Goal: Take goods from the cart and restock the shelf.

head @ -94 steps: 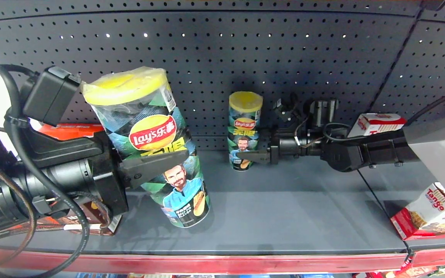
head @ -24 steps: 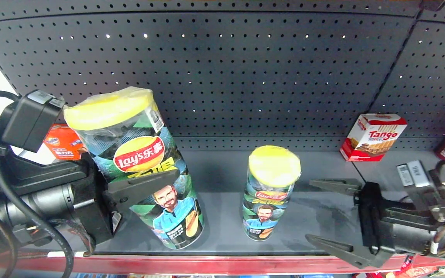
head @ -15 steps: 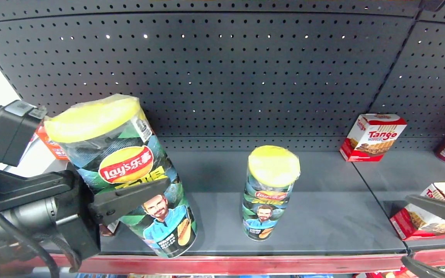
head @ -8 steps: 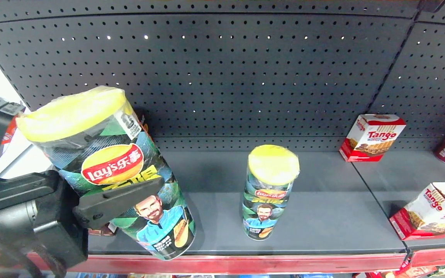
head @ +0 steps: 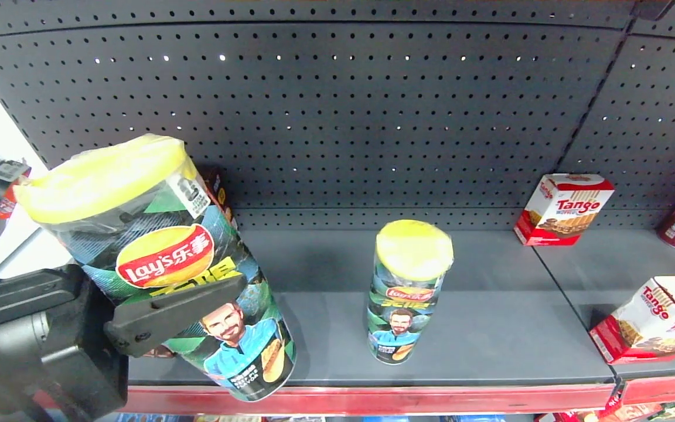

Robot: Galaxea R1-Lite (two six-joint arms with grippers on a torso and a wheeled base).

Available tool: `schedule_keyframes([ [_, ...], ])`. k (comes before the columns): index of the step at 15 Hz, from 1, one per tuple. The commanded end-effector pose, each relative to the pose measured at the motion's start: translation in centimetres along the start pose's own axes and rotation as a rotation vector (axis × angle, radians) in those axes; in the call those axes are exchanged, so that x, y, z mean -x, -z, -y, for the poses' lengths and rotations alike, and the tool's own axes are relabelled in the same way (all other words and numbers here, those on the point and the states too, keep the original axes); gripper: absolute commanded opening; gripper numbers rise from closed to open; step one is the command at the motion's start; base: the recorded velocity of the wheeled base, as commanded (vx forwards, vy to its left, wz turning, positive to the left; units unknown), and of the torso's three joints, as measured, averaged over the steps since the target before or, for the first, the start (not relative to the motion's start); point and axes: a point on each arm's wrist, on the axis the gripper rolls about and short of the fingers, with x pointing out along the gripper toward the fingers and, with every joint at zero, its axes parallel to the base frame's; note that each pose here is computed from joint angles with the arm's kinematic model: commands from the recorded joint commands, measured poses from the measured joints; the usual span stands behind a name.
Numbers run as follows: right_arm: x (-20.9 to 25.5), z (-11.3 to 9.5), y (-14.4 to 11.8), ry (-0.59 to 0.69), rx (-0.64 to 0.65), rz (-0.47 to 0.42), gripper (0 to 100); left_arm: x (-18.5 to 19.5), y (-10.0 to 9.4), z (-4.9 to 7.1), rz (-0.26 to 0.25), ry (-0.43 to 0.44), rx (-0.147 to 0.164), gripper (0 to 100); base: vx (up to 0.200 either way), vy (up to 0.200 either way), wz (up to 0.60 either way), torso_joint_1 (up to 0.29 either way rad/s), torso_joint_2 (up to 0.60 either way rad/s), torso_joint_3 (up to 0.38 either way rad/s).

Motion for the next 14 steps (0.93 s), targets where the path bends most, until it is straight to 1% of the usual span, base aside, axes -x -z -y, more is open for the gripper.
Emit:
schedule_keyframes([
  [1,0.0,0.0,0.0,0.000,0.000,0.004,100,0.0,0.0,0.1,0.001,0.006,0.000,0,0.000,0.000,0.00,0.000,0.00,0.000],
  [4,0.0,0.0,0.1,0.000,0.001,0.001,100,0.0,0.1,0.1,-0.003,0.009,0.002,0,0.000,0.000,0.00,0.000,0.00,0.000],
  [5,0.0,0.0,0.1,-0.001,0.001,0.001,100,-0.3,0.0,-0.1,-0.004,0.006,0.001,0,0.000,0.000,0.00,0.000,0.00,0.000],
  [6,0.0,0.0,0.1,0.000,0.001,0.002,100,-0.8,0.1,-0.4,-0.016,0.006,-0.007,0,0.000,0.000,0.00,0.000,0.00,0.000],
  [7,0.0,0.0,0.1,0.000,0.001,0.001,100,-1.4,0.2,-0.8,-0.028,0.007,-0.051,0,0.000,0.000,0.00,0.000,0.00,0.000],
  [8,0.0,0.0,0.0,0.000,0.001,0.002,100,-1.8,0.3,-1.0,-0.038,0.006,-0.080,0,0.000,0.000,0.00,0.000,0.00,0.000],
  [9,0.0,0.0,0.1,0.000,0.001,0.001,100,-2.6,0.4,-1.7,-0.052,0.001,-0.132,0,0.000,0.000,0.00,0.000,0.00,0.000],
  [10,0.0,0.0,0.1,0.000,0.001,0.001,100,-3.6,0.2,-2.3,-0.056,0.003,-0.164,0,0.000,0.000,0.00,0.000,0.00,0.000],
  [11,0.0,0.0,0.1,0.000,0.001,0.001,100,-4.5,-0.5,-2.3,-0.039,0.055,-0.168,0,0.000,0.000,0.00,0.000,0.00,0.000],
  [12,0.0,0.0,0.0,0.000,0.001,0.002,100,-4.9,-0.9,-2.6,-0.030,0.078,-0.172,0,0.000,0.000,0.00,0.000,0.00,0.000],
  [13,0.0,0.0,0.1,0.000,0.001,0.002,100,-5.7,-1.4,-3.4,-0.024,0.058,-0.182,0,0.000,0.000,0.00,0.000,0.00,0.000],
  [14,0.0,0.0,0.1,0.000,0.001,0.001,100,-6.2,-1.5,-3.5,-0.026,0.049,-0.183,0,0.000,0.000,0.00,0.000,0.00,0.000],
])
